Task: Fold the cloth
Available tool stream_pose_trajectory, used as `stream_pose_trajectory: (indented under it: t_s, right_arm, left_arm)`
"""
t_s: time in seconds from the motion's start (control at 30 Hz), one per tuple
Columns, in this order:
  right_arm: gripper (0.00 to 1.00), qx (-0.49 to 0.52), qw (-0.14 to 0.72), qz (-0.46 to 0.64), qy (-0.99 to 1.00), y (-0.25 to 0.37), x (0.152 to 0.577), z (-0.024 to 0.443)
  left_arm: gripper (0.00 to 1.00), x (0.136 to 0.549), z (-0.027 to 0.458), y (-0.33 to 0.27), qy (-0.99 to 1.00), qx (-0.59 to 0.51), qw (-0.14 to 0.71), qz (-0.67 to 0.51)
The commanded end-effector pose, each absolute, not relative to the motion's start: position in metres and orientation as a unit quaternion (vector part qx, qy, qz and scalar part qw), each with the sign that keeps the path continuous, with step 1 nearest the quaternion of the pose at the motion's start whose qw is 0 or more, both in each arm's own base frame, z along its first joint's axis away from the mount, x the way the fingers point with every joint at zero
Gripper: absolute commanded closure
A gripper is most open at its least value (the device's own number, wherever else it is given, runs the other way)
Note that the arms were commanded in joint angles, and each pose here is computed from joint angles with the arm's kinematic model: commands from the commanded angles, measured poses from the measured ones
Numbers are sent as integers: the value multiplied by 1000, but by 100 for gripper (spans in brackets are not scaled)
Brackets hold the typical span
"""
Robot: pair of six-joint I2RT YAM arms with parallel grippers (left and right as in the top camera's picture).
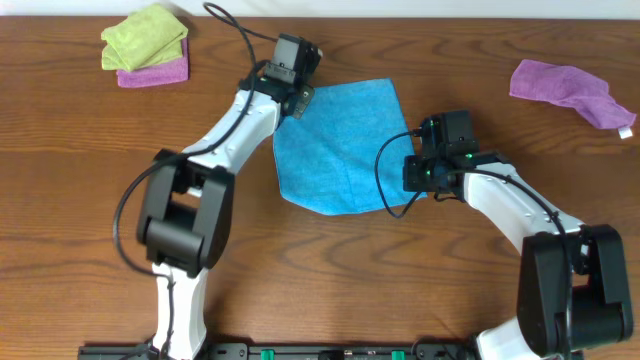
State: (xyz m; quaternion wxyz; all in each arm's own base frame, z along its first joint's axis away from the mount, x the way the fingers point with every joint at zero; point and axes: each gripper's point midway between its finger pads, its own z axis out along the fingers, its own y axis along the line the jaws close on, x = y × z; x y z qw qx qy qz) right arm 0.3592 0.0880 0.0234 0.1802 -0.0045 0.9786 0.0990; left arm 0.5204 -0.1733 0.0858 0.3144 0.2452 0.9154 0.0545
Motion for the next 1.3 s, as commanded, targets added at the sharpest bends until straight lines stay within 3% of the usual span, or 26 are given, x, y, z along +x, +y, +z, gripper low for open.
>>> stream_pose_trajectory:
  t_s: [0.0, 0.23, 0.47, 0.9, 1.27]
  right_arm:
    - [98, -24, 184, 86, 979, 89, 364, 20]
    - [98, -28, 164, 81, 983, 89, 360, 4]
    - [98, -28, 127, 74, 989, 87, 346, -10]
    - [99, 7, 45, -20, 999, 52, 300, -27]
    - [98, 17, 10, -30, 999, 46, 274, -38]
  left_arm:
    - [94, 510, 131, -184, 914, 231, 332, 3]
    - [94, 451, 158, -190, 941, 195, 264, -83]
    - [94, 400, 149, -172, 968, 174, 165, -75]
    - [94, 375, 155, -157, 975, 167, 131, -65]
    - [94, 338, 145, -125, 982, 133, 104, -84]
